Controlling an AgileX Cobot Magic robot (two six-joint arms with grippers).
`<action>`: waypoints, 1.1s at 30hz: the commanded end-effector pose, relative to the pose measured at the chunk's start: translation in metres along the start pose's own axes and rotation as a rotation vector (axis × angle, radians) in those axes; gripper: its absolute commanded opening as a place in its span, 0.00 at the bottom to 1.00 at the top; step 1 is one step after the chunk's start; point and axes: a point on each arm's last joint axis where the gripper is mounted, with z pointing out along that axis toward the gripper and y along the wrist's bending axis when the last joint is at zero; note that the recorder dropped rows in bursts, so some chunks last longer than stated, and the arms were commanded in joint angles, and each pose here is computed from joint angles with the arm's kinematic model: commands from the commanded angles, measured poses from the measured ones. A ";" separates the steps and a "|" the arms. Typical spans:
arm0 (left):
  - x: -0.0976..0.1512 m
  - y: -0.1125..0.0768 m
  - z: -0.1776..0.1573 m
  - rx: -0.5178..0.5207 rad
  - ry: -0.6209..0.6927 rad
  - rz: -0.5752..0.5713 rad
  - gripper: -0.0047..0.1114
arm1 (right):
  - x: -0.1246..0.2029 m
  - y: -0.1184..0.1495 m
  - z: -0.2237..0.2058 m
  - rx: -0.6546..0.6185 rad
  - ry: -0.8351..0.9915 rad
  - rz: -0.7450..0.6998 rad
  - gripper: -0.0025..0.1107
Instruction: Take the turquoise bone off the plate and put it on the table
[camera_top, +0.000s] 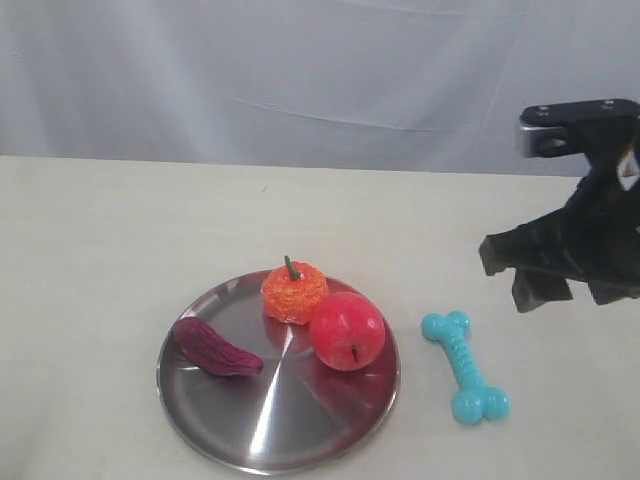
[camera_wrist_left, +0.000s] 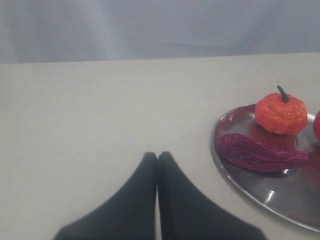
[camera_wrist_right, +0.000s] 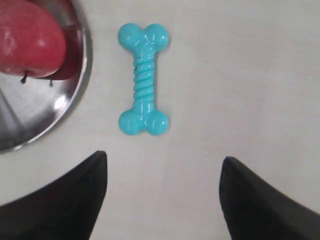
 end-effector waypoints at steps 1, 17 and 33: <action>0.001 0.000 0.000 0.002 0.001 0.000 0.04 | 0.042 0.001 -0.040 -0.045 -0.067 -0.046 0.56; 0.001 0.000 0.000 0.002 0.001 0.000 0.04 | 0.160 -0.019 -0.066 -0.293 -0.186 -0.107 0.37; 0.001 0.000 0.000 0.002 0.001 0.000 0.04 | 0.156 -0.021 -0.067 -0.285 -0.254 -0.112 0.02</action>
